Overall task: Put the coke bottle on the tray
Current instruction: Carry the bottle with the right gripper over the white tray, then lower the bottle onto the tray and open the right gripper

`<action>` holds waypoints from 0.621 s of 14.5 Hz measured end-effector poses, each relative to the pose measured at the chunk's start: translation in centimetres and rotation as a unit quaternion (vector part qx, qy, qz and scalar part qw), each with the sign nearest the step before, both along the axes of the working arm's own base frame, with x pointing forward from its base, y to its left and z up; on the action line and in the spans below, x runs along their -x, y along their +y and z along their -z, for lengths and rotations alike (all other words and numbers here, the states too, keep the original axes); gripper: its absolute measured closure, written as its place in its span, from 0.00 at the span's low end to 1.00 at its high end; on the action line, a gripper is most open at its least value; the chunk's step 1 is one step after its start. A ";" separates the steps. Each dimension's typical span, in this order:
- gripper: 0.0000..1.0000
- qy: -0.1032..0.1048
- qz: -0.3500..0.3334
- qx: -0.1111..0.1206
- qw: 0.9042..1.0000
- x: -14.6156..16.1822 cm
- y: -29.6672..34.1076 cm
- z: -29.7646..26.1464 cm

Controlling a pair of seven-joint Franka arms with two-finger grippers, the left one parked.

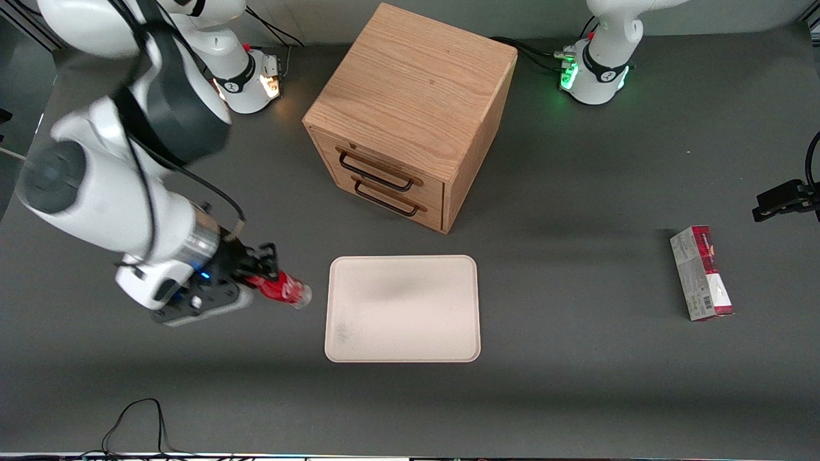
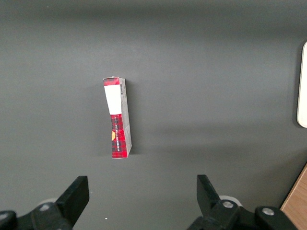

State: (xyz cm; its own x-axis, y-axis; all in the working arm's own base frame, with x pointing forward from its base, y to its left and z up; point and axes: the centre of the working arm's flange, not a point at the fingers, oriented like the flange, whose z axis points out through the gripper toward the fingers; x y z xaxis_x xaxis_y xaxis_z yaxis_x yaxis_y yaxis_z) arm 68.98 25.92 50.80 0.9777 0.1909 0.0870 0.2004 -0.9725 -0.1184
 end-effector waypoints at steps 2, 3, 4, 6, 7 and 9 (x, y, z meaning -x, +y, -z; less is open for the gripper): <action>0.62 -0.014 0.012 0.010 1.000 -1.3 2.8 5.1; 0.62 -0.019 0.026 0.007 0.999 -1.7 4.2 7.6; 0.62 -0.023 0.038 0.004 0.999 -2.1 5.3 10.3; 0.62 -0.029 0.044 0.006 0.999 -3.0 6.1 14.9; 0.62 -0.030 0.044 0.010 0.999 -3.4 6.0 17.0; 0.62 -0.029 0.045 0.012 0.998 -3.8 5.8 19.6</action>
State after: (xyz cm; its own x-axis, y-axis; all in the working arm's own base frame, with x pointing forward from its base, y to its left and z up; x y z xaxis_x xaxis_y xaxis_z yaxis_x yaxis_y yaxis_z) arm 72.73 31.72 31.21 0.9846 0.1047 0.1403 0.1175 -0.9893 -0.0865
